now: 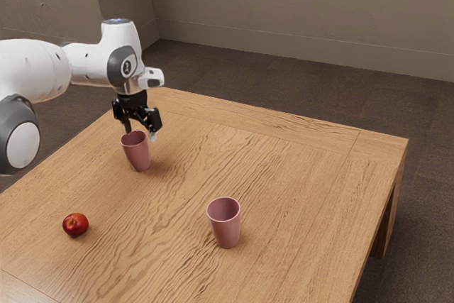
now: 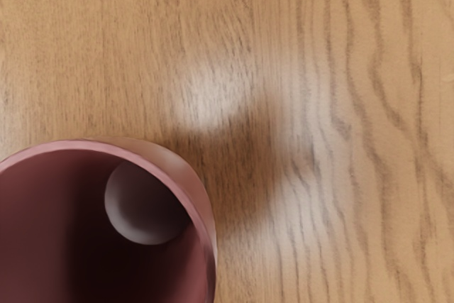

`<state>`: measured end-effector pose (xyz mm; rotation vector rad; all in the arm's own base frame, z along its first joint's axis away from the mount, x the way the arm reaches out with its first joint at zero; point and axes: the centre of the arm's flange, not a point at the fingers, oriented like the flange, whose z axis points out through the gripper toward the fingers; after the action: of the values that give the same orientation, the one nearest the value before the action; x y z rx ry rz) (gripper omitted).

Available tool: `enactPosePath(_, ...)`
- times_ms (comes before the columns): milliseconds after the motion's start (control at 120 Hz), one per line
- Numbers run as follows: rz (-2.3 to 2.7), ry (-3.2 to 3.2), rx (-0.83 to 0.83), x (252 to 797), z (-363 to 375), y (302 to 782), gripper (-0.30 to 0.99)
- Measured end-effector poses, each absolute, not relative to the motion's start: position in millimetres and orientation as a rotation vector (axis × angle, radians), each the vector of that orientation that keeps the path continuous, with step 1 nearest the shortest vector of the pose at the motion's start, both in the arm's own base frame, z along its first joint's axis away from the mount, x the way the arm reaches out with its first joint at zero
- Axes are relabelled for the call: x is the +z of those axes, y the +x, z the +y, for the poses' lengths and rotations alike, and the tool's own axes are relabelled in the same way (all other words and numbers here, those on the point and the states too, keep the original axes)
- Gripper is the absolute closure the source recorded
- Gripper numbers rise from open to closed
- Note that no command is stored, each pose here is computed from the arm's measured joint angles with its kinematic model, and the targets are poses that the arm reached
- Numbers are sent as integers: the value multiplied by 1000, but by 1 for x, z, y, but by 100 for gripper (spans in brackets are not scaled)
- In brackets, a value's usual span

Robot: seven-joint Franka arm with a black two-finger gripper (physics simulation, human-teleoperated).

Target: Place the left cup onto the right cup

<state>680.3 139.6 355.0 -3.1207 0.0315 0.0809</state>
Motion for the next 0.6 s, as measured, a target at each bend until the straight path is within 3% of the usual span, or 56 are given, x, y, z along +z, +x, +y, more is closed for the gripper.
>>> enactPosePath(342,25,-3117,75,312,143,677,0)
enactPosePath(600,33,-3108,24,310,143,681,56)
